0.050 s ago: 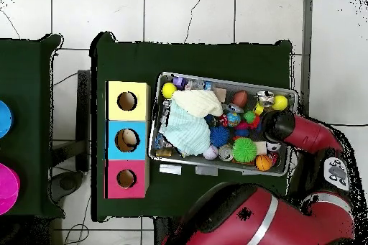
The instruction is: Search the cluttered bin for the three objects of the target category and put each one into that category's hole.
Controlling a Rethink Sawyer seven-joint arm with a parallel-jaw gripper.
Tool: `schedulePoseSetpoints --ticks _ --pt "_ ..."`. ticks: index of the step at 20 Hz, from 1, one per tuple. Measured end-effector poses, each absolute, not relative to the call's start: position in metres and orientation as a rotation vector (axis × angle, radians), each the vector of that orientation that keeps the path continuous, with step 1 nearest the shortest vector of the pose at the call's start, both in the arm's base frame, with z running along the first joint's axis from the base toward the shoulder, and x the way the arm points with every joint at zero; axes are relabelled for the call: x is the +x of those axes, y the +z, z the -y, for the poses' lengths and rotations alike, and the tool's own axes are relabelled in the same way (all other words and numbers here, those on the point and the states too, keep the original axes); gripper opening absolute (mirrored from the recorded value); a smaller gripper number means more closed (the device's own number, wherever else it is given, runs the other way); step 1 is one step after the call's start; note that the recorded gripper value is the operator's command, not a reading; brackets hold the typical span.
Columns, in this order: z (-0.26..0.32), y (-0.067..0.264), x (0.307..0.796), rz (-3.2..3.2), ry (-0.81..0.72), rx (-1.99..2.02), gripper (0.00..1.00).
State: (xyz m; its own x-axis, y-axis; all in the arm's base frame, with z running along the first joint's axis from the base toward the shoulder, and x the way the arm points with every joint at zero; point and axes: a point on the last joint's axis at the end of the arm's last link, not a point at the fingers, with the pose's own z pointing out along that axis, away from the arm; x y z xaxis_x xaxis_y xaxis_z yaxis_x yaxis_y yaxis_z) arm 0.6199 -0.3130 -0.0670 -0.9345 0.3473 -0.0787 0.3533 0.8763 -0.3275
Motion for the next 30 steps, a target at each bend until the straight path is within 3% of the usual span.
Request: schedulePoseSetpoints --ticks 17,30 --pt "0.308 -0.071 0.627 -2.984 -0.609 0.615 0.00" --pt "0.331 -0.039 0.621 -2.909 -0.300 0.884 0.00"
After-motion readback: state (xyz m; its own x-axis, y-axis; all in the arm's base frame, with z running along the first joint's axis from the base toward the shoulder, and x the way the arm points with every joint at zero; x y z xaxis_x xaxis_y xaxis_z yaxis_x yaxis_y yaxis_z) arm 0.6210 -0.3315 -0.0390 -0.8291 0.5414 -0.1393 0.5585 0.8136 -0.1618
